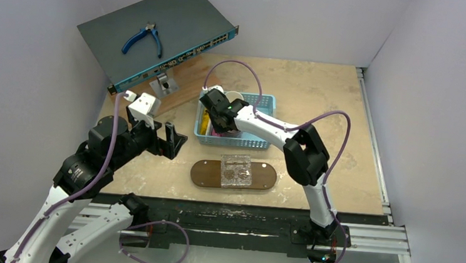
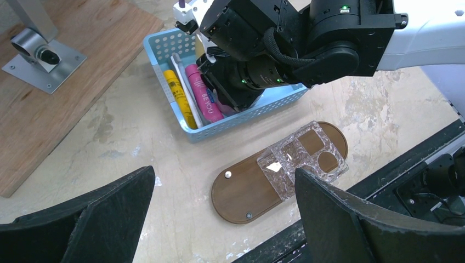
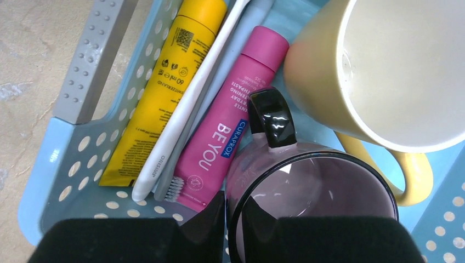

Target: Prepare toiletry sets of a toothbrush and toothpaste on the tray

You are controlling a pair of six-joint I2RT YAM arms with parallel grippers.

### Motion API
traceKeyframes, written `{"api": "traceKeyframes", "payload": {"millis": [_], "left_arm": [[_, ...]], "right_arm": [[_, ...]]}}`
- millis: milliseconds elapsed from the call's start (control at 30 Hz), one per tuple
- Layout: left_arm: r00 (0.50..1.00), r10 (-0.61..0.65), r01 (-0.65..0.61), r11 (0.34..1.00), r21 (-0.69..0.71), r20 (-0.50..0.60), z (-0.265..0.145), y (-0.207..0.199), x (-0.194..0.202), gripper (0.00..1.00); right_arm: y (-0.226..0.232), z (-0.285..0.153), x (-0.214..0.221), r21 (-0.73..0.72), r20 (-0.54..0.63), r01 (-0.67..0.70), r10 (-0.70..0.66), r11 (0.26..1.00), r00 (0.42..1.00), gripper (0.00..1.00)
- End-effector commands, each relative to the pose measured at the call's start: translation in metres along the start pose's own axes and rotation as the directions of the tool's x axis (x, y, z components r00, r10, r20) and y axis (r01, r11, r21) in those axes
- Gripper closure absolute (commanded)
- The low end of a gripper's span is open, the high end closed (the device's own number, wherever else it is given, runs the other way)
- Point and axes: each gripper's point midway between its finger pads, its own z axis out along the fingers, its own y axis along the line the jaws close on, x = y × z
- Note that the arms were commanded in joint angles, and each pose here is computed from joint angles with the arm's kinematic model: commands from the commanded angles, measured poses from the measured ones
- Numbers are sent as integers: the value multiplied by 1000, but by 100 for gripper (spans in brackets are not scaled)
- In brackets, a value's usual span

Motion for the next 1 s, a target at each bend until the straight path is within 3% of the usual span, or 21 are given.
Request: {"api": "traceKeyframes", "payload": {"millis": [0, 133, 533, 967], "left_arm": [[1000, 15, -15, 1000, -6, 19, 1, 1, -6, 2], [1000, 16, -16, 1000, -5, 21, 1, 1, -6, 2], [1000, 17, -17, 1000, -7, 23, 0, 1, -6, 2], [998, 15, -9, 995, -95, 55, -8, 17, -11, 2]], "right_arm": [[2, -11, -16, -30, 26, 6, -5, 1000, 1000, 87], [0, -13, -18, -32, 27, 14, -13, 999, 1000, 100], [-18, -74, -58, -19, 184, 32, -28, 999, 983, 100], [-17, -157, -85, -104, 343, 90, -49, 991, 938, 100]]}}
